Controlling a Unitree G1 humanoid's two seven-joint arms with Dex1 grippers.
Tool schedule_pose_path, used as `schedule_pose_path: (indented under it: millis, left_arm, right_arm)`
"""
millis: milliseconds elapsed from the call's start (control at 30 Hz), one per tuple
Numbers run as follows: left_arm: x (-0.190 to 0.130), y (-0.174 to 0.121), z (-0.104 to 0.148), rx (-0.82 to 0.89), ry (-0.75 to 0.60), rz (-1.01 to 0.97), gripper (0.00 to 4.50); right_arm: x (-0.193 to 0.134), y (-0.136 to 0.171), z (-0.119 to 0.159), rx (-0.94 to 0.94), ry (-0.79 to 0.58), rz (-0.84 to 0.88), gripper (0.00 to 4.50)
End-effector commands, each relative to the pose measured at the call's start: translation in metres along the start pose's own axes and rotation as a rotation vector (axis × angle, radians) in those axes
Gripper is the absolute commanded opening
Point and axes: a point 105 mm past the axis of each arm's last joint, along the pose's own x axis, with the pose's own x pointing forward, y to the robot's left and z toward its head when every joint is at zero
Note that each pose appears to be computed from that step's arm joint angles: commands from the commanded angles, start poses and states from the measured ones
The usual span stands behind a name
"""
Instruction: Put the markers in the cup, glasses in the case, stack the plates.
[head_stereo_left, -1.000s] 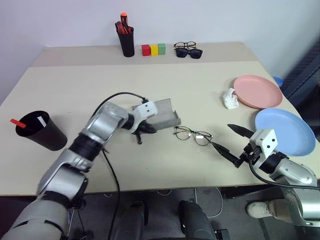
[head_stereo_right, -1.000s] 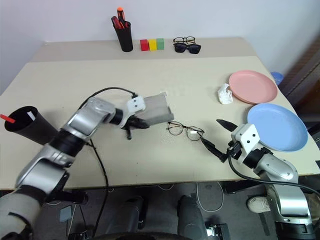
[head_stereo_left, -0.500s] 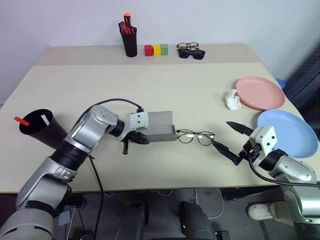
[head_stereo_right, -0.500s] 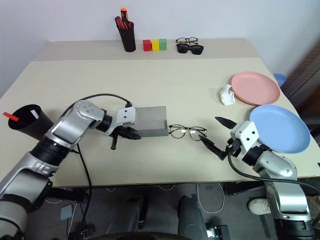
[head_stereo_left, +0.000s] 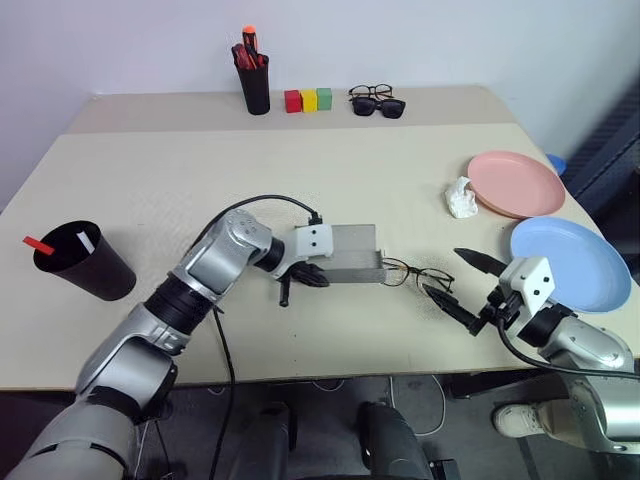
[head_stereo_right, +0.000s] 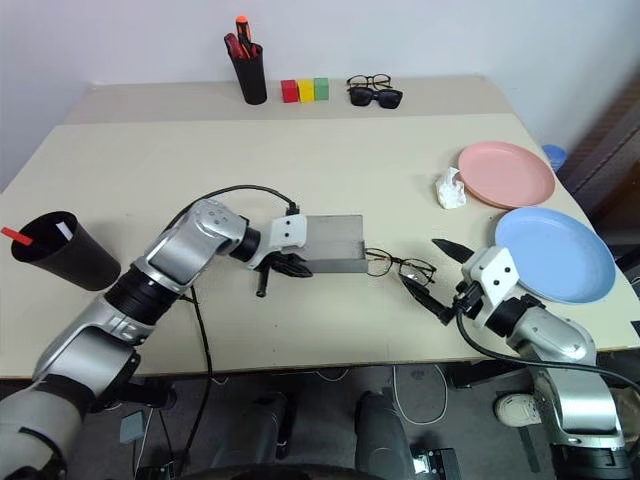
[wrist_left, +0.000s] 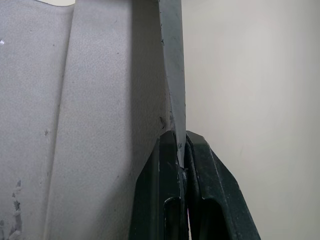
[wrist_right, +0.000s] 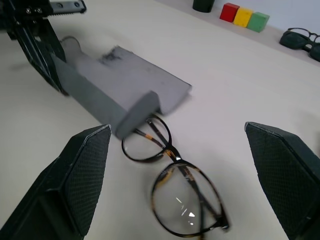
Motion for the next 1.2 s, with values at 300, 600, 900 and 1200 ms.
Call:
schedule_pose_path:
  millis: [300, 600, 900, 1200]
  left_arm:
    - [-0.011, -0.002, -0.014, 0.008, 0.024, 0.043, 0.04]
    - [-0.009, -0.006, -0.007, -0.007, 0.006, 0.024, 2.44]
    - [-0.019, -0.007, 0.004, 0.005, -0.044, 0.044, 4.47]
    - [-0.074, -0.025, 0.020, 0.099, -0.306, 0.204, 4.47]
  right_arm:
    - [-0.004, -0.012, 0.015, -0.056, -0.022, -0.002, 4.39]
    - [-0.004, -0.007, 0.010, -0.057, 0.039, 0.076, 4.39]
    - [0.010, -0.008, 0.003, 0.010, 0.144, 0.192, 4.39]
    - [0.038, -0.014, -0.020, 0.074, 0.247, 0.335, 4.39]
